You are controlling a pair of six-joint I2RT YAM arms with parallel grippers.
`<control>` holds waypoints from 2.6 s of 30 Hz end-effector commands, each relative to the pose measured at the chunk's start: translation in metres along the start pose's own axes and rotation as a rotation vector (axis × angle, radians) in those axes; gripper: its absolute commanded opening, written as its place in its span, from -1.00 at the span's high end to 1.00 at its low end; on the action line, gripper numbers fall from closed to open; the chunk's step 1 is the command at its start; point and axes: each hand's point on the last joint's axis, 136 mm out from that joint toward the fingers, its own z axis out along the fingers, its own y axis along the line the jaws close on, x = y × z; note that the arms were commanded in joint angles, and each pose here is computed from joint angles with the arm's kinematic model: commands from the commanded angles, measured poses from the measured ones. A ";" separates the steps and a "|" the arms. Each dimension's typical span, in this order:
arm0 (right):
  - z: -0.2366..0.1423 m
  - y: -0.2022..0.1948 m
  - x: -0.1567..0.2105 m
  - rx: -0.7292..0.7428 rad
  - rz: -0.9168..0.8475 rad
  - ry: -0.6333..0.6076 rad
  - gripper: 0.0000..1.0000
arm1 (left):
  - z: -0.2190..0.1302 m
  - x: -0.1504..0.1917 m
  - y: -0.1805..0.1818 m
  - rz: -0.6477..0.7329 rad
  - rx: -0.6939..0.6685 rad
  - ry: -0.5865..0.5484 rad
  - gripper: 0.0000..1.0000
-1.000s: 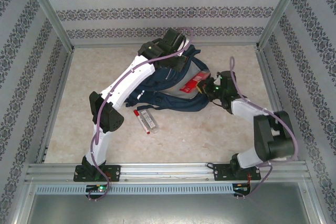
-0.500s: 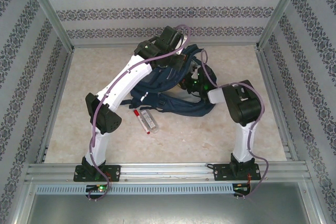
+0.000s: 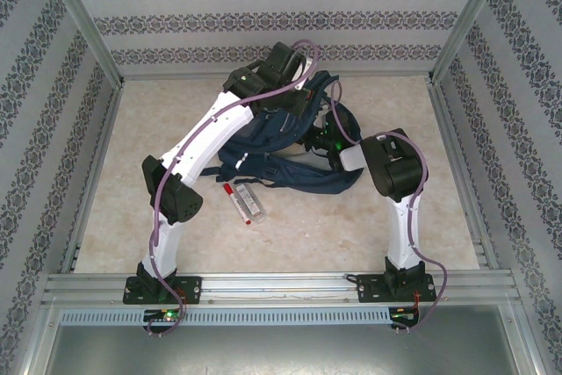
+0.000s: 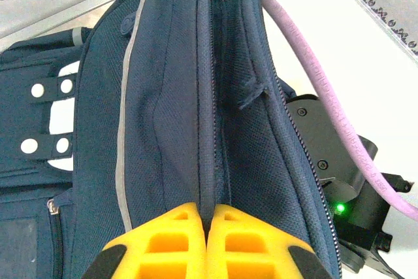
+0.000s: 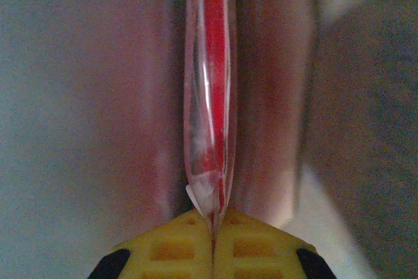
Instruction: Pack books, pencil case, and school supplies into a backpack
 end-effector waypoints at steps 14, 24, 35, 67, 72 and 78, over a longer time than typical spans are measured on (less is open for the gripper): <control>0.009 -0.039 -0.013 0.150 0.035 -0.015 0.39 | -0.055 -0.044 -0.007 0.016 0.062 -0.188 1.00; -0.033 -0.030 -0.013 0.305 0.108 -0.112 0.14 | -0.047 -0.031 0.006 -0.003 0.042 -0.163 1.00; -0.083 0.004 0.001 0.374 0.081 -0.200 0.02 | -0.032 -0.009 0.023 -0.036 0.038 -0.138 1.00; -0.209 0.060 0.075 0.636 -0.557 0.091 -0.04 | -0.011 0.187 0.083 0.939 0.397 0.242 -0.62; -0.207 0.059 0.076 0.628 -0.546 0.100 -0.04 | 0.033 0.180 0.101 0.997 0.310 0.106 -0.59; -0.211 0.057 0.079 0.630 -0.549 0.109 -0.04 | 0.068 0.206 0.116 1.121 0.267 0.184 -0.58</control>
